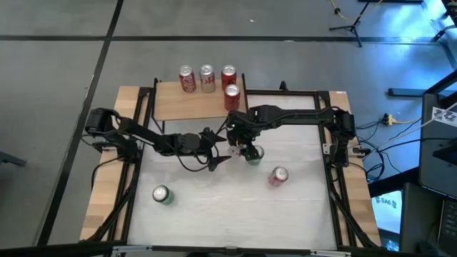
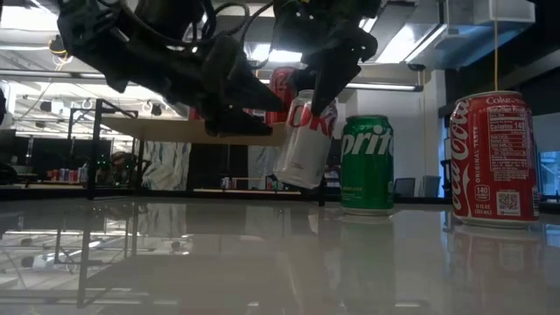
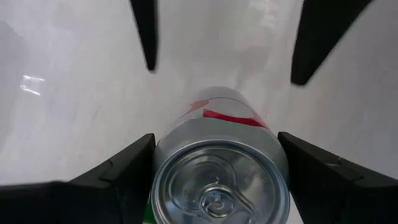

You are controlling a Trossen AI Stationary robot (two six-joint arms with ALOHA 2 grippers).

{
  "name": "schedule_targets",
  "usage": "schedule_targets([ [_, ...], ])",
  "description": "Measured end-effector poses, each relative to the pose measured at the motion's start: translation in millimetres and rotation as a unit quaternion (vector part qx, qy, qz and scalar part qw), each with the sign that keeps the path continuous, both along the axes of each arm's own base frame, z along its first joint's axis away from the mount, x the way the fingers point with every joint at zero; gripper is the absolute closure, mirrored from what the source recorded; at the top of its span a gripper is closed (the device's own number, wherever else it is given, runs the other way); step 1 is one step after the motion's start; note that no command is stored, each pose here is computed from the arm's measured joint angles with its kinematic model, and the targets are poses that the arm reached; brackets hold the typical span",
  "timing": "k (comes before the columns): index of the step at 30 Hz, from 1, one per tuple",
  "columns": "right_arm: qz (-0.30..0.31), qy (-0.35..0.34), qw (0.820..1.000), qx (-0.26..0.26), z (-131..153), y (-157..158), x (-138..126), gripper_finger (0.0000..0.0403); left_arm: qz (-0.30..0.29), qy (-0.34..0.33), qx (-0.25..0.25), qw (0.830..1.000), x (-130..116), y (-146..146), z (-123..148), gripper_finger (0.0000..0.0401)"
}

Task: Place canned beverage on shelf
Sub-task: Put the silver soda can on the shelf aligned with the other silver soda can

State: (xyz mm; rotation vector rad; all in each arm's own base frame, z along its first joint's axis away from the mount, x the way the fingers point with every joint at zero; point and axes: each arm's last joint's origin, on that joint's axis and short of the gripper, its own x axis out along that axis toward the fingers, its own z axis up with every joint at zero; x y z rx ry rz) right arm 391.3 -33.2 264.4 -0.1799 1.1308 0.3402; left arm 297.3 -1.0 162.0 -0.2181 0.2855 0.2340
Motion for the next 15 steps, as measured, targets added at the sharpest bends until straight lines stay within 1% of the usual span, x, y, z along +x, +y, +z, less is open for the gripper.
schedule_targets([
  [3, 0.005, -0.01, 1.0, 0.012, 1.0, 0.9, 1.5, 0.0109, 0.0, -0.009, 0.0, 1.0, 3.8, -0.1, -5.6, 0.0006],
  [7, 0.007, -0.02, 1.0, 0.014, 1.8, 1.4, 3.3, 0.0109, -0.002, -0.016, -0.001, 1.0, 6.7, -0.3, -10.5, 0.0006],
  [13, 0.01, -0.046, 0.999, 0.016, 4.0, 1.3, 7.7, 0.0109, -0.011, -0.02, -0.004, 1.0, 7.4, -0.8, -10.8, 0.0006],
  [15, 0.015, -0.056, 0.998, 0.026, 4.9, 1.9, 9.1, 0.0109, -0.011, -0.019, -0.004, 1.0, 7.4, -0.9, -10.8, 0.0006],
])
